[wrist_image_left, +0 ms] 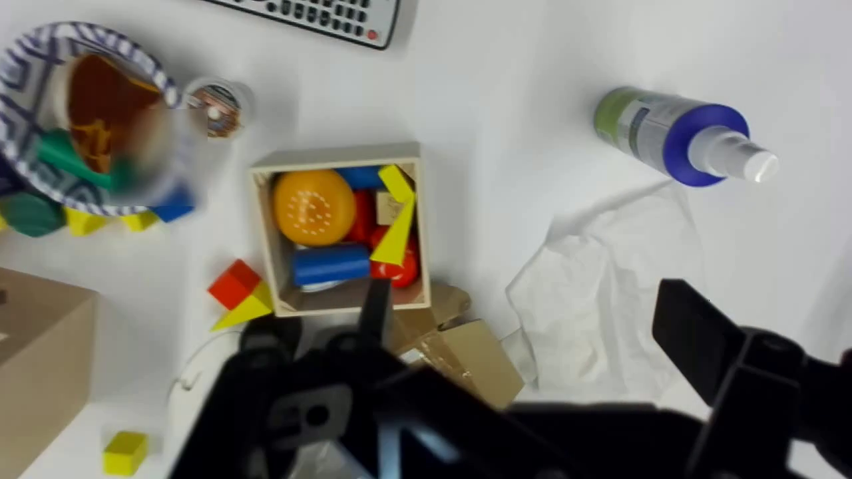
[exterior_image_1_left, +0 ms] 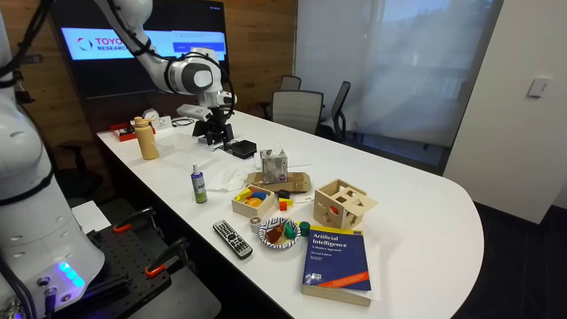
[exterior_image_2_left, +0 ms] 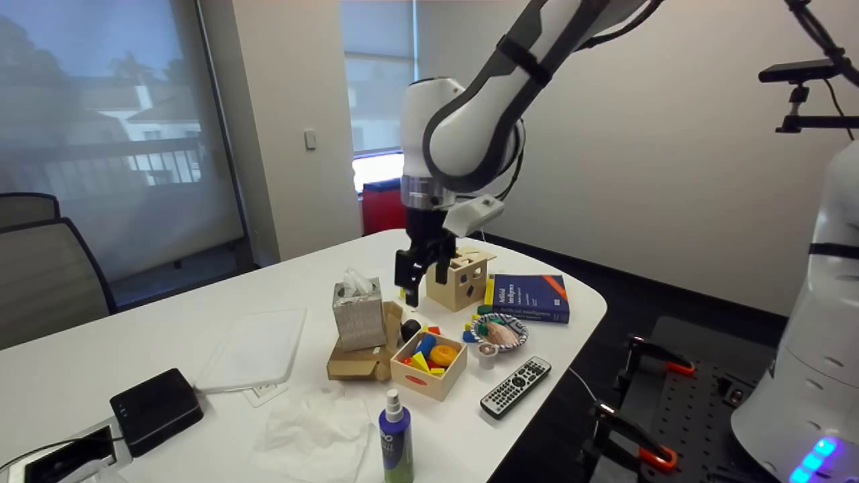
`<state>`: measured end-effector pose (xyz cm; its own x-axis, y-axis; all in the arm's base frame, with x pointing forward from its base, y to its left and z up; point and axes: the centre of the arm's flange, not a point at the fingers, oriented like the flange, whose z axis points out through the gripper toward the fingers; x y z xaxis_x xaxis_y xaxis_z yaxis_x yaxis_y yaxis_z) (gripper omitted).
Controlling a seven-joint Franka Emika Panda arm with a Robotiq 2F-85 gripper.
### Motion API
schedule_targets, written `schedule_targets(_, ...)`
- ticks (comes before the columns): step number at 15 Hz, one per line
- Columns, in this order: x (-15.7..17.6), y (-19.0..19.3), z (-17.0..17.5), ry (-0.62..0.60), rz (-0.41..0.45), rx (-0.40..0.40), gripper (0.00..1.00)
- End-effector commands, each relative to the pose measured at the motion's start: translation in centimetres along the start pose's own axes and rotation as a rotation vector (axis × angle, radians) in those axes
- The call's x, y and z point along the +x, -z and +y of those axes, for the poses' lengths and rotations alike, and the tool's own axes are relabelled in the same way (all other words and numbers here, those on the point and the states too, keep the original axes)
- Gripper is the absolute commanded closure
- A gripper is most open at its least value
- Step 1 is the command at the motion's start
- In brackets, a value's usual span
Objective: Move the small bottle to the right
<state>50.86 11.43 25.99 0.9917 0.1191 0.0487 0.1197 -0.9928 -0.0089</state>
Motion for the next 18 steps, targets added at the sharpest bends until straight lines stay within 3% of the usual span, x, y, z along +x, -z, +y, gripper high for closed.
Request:
schedule_targets(1, 4.3, -4.9, -3.8, 0.017, -0.013, 0.066, 0.0)
schedule_targets(5, 5.6, -8.5, -7.4, 0.031, -0.065, 0.121, 0.0)
schedule_targets(10, 4.5, -11.1, -11.4, -0.026, -0.091, 0.13, 0.0)
schedule_targets(15, 1.4, -12.5, -14.6, -0.201, -0.143, 0.122, 0.0)
schedule_targets(18, 0.2, -12.3, -15.3, -0.332, -0.13, 0.08, 0.0)
